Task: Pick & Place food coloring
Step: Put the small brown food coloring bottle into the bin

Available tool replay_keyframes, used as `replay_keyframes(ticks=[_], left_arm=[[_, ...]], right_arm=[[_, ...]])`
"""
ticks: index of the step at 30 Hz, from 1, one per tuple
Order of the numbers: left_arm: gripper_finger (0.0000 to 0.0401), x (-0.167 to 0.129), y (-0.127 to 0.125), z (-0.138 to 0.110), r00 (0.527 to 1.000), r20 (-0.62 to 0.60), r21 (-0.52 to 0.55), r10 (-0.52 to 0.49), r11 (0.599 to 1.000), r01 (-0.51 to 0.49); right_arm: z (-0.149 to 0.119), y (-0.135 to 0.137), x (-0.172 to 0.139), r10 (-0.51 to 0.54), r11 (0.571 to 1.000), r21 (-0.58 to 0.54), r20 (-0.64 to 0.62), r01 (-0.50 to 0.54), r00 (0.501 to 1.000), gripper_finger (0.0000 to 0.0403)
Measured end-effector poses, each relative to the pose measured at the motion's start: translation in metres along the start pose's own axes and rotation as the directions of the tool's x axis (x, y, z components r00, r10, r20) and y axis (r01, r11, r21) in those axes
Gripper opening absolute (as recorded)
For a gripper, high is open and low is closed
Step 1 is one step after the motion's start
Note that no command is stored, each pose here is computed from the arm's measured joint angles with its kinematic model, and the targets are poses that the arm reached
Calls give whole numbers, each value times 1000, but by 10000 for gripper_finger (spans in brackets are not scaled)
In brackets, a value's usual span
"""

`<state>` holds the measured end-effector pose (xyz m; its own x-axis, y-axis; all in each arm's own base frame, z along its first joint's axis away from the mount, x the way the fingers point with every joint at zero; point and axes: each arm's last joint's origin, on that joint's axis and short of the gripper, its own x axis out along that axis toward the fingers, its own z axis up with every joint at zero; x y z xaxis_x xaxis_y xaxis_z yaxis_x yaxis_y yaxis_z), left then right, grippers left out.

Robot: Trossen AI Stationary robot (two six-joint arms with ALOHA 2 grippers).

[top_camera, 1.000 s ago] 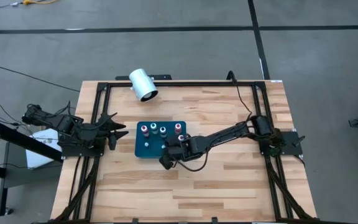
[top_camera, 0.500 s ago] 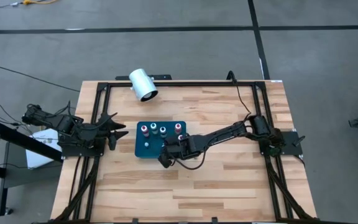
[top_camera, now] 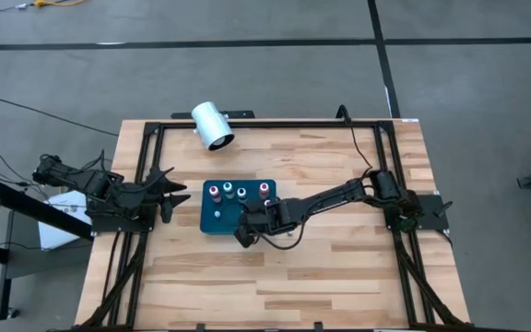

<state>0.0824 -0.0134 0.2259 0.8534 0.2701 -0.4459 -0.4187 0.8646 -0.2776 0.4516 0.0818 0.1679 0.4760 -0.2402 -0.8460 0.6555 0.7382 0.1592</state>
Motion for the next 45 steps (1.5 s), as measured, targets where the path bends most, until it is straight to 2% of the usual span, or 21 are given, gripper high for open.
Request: replay_keyframes(ticks=[13, 19, 25, 32, 36, 41, 45], left_arm=[[171, 0, 0, 0, 1000, -1, 0, -1, 1000, 1], [171, 0, 0, 0, 1000, -2, -1, -2, 1000, 2], [171, 0, -1, -1, 999, -26, -1, -34, 999, 34], [171, 0, -1, -1, 998, -36, -2, -48, 999, 48], [171, 0, -1, -1, 998, -36, -2, -48, 999, 48], [171, 0, -1, -1, 998, -36, -3, -48, 999, 48], [171, 0, -2, -1, 998, -31, -11, -52, 999, 51]], right_arm=[[8, 7, -7, 46, 999, 4, 22, -46, 999, 116], [23, 15, -25, 63, 994, -87, 22, -61, 998, 113], [27, 15, -61, -50, 963, -270, -94, 23, 994, 107], [-2, 10, -102, -284, 880, -453, -264, 142, 922, 107], [-23, 11, -116, -367, 855, -488, -324, 178, 872, 107], [-38, 22, -123, -334, 862, -484, -320, 150, 886, 107], [-38, 21, -123, -357, 863, -469, -308, 186, 882, 107]])
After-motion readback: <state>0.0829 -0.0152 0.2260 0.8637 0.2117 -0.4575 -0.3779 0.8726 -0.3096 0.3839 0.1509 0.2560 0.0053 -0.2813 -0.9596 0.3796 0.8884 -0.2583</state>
